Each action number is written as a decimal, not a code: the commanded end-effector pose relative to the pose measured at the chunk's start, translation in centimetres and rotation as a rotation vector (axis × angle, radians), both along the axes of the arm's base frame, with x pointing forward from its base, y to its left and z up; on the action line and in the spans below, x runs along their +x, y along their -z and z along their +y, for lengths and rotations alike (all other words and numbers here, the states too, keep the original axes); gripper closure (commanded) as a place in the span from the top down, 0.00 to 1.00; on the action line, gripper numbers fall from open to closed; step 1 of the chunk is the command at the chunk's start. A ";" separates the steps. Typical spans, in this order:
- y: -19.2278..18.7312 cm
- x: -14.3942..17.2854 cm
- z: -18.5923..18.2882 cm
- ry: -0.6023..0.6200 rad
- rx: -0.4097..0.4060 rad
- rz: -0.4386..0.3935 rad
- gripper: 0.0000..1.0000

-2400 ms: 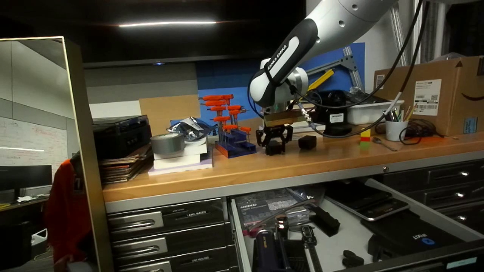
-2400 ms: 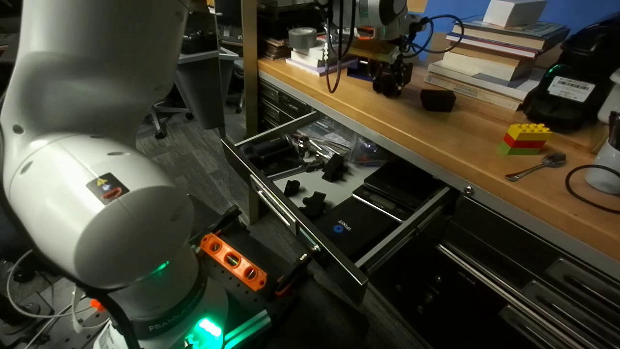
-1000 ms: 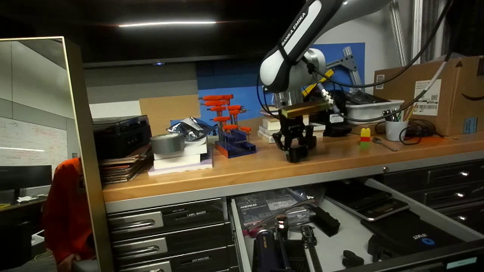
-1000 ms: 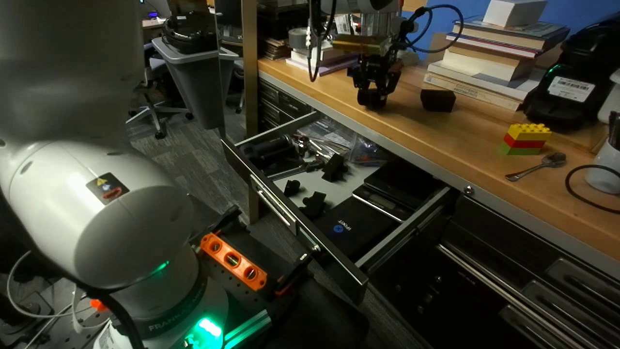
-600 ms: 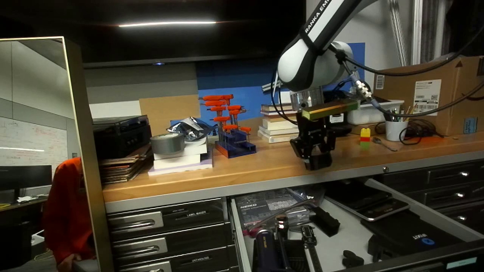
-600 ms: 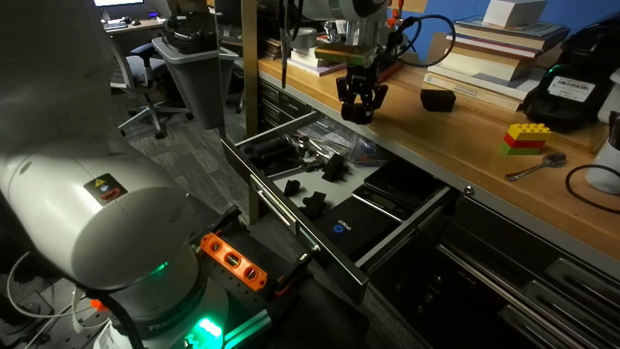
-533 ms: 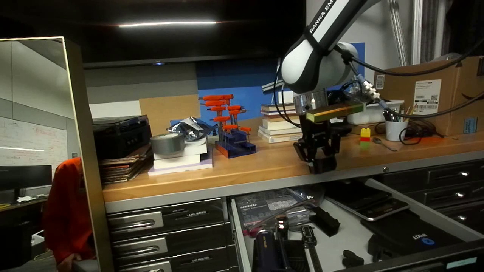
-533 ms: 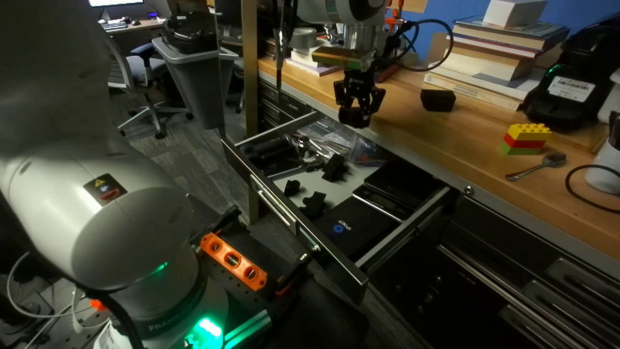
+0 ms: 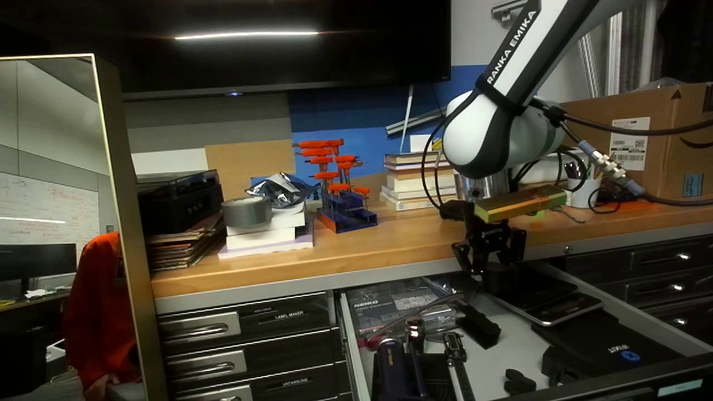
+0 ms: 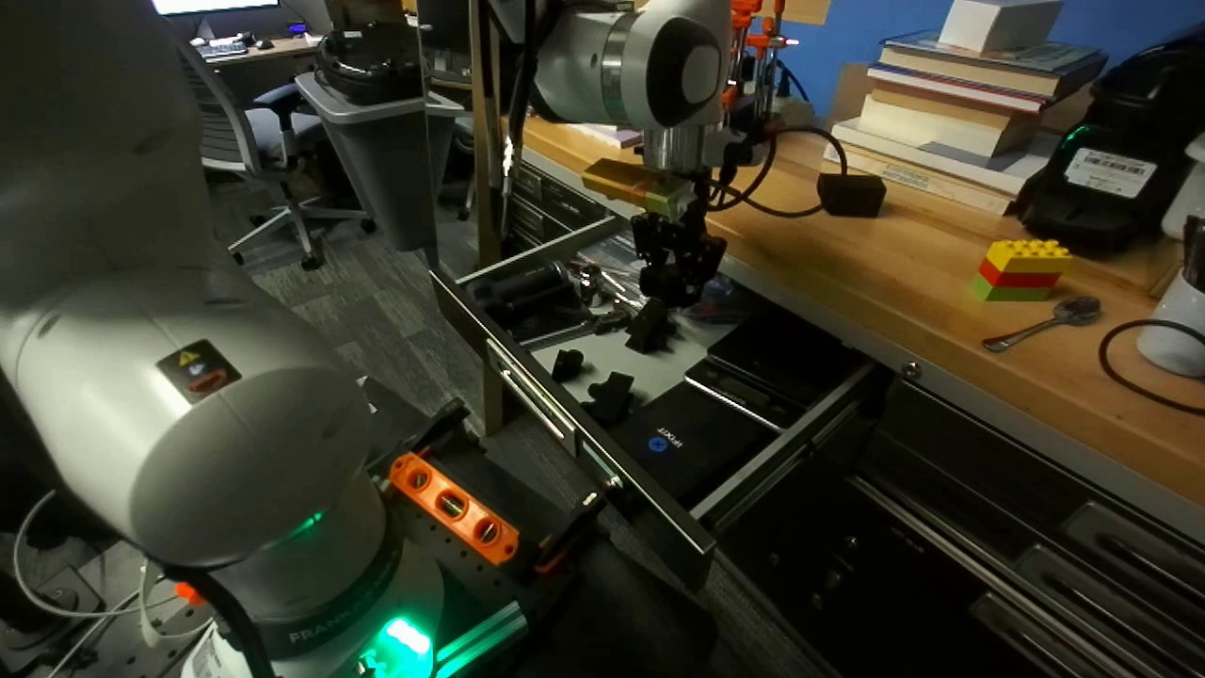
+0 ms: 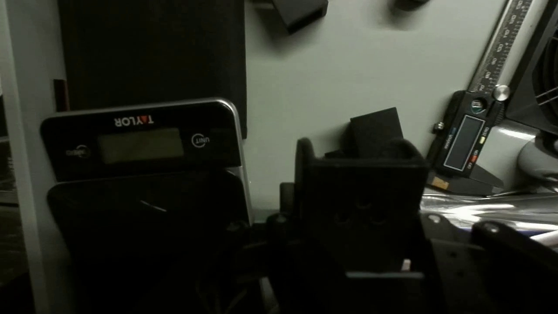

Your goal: Pick up the black objects from the countertop, put them in the drawer and close the drawer.

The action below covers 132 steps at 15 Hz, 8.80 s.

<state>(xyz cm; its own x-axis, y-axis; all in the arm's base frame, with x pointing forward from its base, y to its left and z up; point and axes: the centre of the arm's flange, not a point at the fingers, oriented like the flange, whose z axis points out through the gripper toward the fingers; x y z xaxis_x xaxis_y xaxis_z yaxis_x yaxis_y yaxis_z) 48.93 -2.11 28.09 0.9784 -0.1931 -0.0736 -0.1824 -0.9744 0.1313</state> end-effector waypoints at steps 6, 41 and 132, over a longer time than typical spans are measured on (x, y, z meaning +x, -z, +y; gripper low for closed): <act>3.4 -0.9 -2.6 0.027 -0.050 -0.114 0.25; 2.8 -0.6 -2.8 -0.009 0.128 -0.167 1.00; 0.6 -7.2 6.5 0.413 -0.080 -0.046 0.25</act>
<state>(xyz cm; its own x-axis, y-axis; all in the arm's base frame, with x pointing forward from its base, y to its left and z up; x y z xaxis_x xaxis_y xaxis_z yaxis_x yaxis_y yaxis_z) 43.81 2.78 28.90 0.8402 -0.5386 -0.0629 -0.5170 -0.8307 0.2065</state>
